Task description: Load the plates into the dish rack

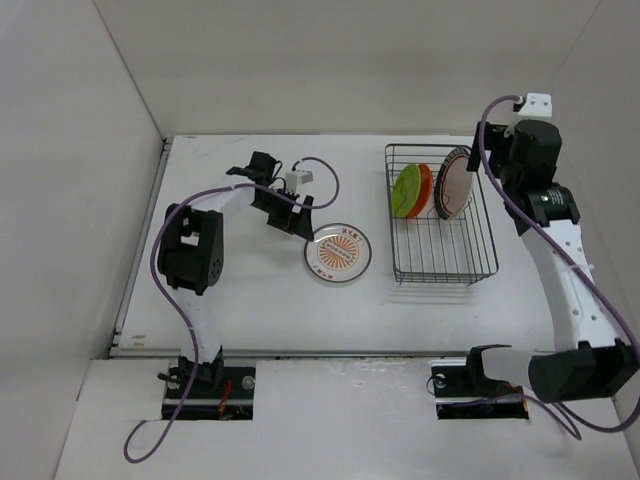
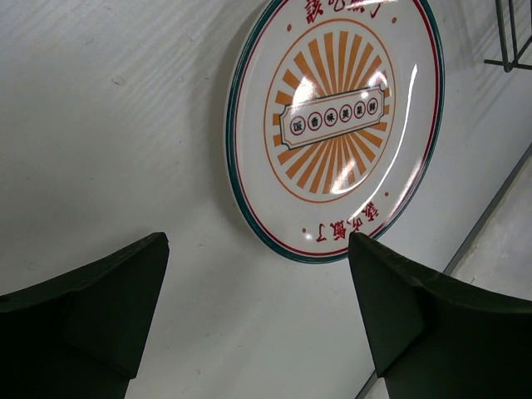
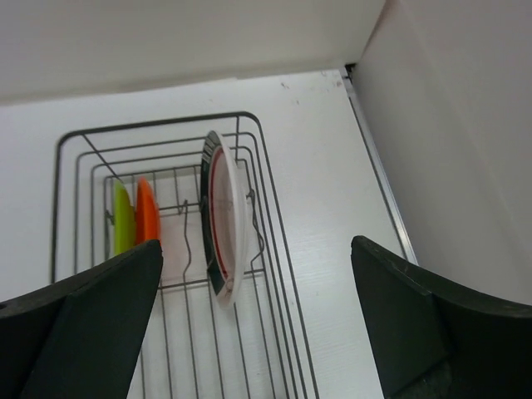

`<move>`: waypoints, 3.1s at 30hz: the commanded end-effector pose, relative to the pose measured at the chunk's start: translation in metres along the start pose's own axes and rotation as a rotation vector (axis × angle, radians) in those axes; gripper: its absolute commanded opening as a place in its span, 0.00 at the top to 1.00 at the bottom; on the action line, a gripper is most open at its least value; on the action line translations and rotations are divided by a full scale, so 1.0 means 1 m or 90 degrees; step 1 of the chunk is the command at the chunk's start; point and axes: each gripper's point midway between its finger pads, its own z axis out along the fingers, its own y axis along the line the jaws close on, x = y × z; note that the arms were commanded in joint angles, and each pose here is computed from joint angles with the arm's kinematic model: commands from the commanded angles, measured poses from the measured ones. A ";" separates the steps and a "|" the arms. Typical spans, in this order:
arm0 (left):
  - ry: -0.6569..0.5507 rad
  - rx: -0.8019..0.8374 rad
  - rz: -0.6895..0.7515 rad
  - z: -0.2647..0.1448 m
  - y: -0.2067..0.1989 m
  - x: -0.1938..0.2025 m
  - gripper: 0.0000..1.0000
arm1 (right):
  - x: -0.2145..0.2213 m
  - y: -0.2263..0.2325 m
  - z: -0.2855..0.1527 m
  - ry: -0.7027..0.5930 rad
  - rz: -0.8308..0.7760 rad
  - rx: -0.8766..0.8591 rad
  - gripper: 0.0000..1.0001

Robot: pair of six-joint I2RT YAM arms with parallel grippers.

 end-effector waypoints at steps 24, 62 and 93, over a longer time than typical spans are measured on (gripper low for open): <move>0.060 0.040 -0.039 0.037 -0.002 0.009 1.00 | 0.015 0.079 -0.040 -0.048 0.043 -0.299 0.01; -0.175 -0.005 0.236 -0.140 -0.143 -0.067 0.11 | 0.041 0.251 -0.098 -0.028 -0.030 -0.713 1.00; -0.182 -0.227 0.114 -0.127 -0.070 -0.074 0.00 | 0.020 0.053 0.056 0.075 -0.037 -0.002 1.00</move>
